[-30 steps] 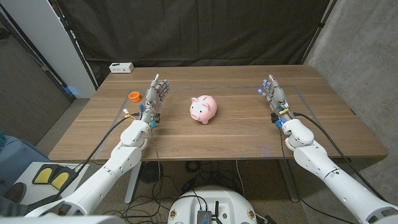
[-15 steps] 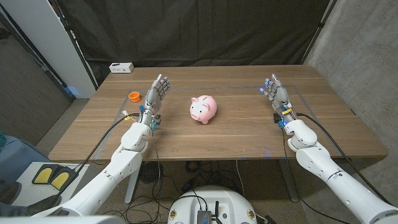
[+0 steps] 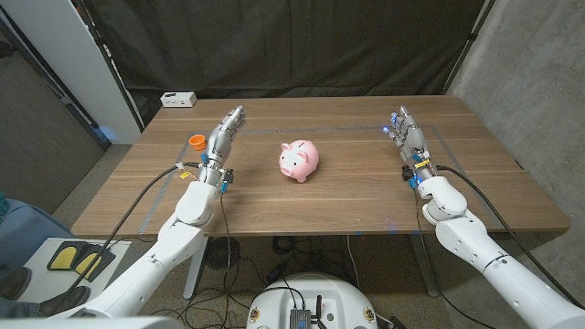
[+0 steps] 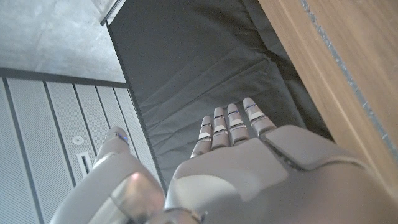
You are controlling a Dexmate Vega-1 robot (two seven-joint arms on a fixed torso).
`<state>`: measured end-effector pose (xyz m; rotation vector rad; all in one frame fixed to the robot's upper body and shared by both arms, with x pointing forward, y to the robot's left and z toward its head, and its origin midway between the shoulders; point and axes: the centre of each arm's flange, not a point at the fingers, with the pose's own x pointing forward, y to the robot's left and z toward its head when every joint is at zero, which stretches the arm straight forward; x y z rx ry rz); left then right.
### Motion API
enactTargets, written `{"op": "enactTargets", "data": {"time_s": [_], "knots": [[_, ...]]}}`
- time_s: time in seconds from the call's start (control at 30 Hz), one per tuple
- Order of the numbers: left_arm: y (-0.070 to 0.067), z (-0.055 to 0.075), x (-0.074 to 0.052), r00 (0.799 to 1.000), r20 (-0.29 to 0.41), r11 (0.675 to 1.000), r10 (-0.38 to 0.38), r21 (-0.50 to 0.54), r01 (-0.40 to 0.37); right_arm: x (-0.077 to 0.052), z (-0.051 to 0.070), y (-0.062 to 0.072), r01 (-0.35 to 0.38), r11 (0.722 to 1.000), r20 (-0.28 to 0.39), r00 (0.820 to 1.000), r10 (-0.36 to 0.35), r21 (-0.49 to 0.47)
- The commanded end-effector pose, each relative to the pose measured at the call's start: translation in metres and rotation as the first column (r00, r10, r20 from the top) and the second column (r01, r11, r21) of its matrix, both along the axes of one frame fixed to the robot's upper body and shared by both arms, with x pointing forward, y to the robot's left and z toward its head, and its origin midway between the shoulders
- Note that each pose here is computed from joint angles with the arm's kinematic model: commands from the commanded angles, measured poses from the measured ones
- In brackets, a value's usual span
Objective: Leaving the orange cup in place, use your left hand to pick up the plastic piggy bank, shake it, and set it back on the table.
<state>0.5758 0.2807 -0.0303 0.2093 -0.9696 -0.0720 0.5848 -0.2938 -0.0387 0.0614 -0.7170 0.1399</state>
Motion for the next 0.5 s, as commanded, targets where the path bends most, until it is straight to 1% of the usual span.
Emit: {"op": "enactTargets", "data": {"time_s": [0.03, 0.23, 0.3, 0.5], "knots": [[0.010, 0.016, -0.020, 0.979, 0.150, 0.981, 0.135, 0.120, -0.154, -0.007, 0.001, 0.021, 0.013, 1.000, 0.019, 1.000, -0.013, 0.001], [0.014, 0.019, -0.027, 0.960, 0.207, 0.960, 0.187, 0.169, -0.223, -0.009, 0.003, 0.029, 0.023, 1.000, 0.034, 0.999, -0.023, -0.003], [0.014, 0.020, -0.029, 0.952, 0.221, 0.947, 0.210, 0.195, -0.255, -0.010, 0.004, 0.032, 0.029, 1.000, 0.038, 0.999, -0.029, -0.003], [0.013, 0.024, -0.039, 0.911, 0.285, 0.895, 0.297, 0.250, -0.370, -0.013, 0.005, 0.036, 0.039, 0.999, 0.048, 0.998, -0.038, -0.009]]}}
